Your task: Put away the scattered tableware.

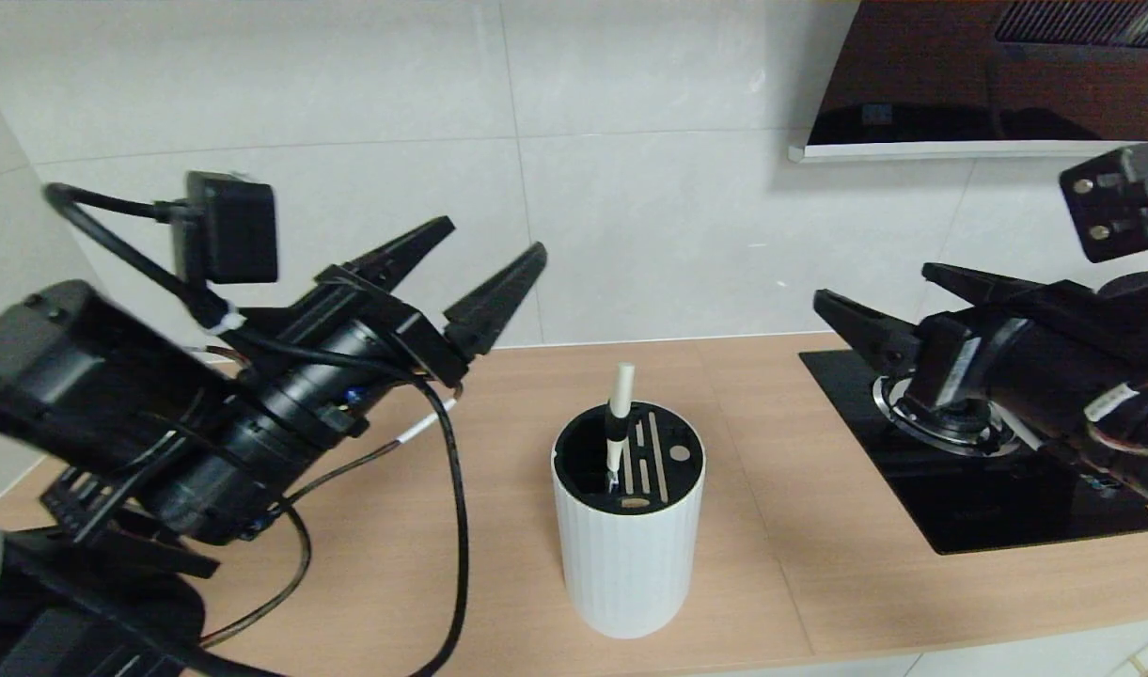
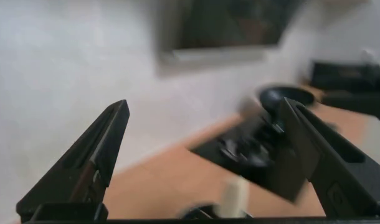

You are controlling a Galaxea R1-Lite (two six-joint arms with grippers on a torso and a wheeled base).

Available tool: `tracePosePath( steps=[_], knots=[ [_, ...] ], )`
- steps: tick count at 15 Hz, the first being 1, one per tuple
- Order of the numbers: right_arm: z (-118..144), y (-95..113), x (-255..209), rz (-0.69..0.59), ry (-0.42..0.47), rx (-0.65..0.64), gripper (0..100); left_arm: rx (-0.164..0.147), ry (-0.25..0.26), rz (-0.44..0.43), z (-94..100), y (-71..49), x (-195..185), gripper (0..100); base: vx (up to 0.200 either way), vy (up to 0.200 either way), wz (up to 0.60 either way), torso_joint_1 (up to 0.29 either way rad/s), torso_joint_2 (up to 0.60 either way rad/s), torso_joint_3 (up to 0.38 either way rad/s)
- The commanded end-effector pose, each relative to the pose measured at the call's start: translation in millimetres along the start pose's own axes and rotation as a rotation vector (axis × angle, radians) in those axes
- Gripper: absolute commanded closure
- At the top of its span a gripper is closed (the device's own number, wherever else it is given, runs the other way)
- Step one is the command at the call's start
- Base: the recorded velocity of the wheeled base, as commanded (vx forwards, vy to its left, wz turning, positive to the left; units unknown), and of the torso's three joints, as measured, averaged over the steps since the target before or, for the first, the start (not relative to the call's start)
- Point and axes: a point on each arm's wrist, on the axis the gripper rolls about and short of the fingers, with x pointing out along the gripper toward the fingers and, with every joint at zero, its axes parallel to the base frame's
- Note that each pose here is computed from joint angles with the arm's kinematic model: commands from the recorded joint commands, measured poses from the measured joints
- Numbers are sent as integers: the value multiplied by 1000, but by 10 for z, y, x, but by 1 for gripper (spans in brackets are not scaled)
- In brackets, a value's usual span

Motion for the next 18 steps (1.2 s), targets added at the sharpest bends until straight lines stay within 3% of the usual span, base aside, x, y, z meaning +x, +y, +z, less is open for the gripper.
tracePosePath(
  steps=[1,3,4,5,6,7,9,11,12,14,15,17,18],
  knots=[
    [-8,-246,-445,-70,-32,-1,0,37,-50,59,325,58,-334,0,0,0,0,0,0,0],
    [-111,-461,-808,-178,-45,-12,0,23,-20,77,346,0,-631,0,0,0,0,0,0,0],
    [-117,-526,-890,-227,-57,-13,0,30,-20,88,385,-21,-772,0,0,0,0,0,0,0],
    [-118,-730,-1148,-408,-91,-25,0,38,-37,93,456,-56,-890,0,0,0,0,0,0,0],
    [-67,-764,-1310,-454,-133,-5,0,36,-37,97,506,-101,-1009,0,0,0,0,0,0,0],
    [-17,-729,-1511,-449,-182,12,0,33,-29,117,533,-153,-1174,0,0,0,0,0,0,0],
    [-73,-664,-1851,-443,-162,9,0,16,-5,184,523,-212,-1473,0,0,0,0,0,0,0],
    [-259,-562,-2321,-392,-74,4,0,47,-30,313,573,-283,-1950,0,0,0,0,0,0,0],
    [-313,-532,-2473,-388,-55,-1,0,62,-43,332,587,-363,-2137,0,0,0,0,0,0,0],
    [-355,-504,-2622,-399,-42,-42,0,60,-33,323,594,-486,-2364,0,0,0,0,0,0,0],
    [-401,-480,-2740,-427,-61,-99,0,56,-23,309,657,-631,-2601,0,0,0,0,0,0,0],
    [-458,-456,-2773,-505,-65,-132,0,59,36,355,622,-805,-2897,0,0,0,0,0,0,0],
    [-482,-463,-2766,-532,-53,-132,0,58,63,367,577,-805,-2913,0,0,0,0,0,0,0]
  ],
)
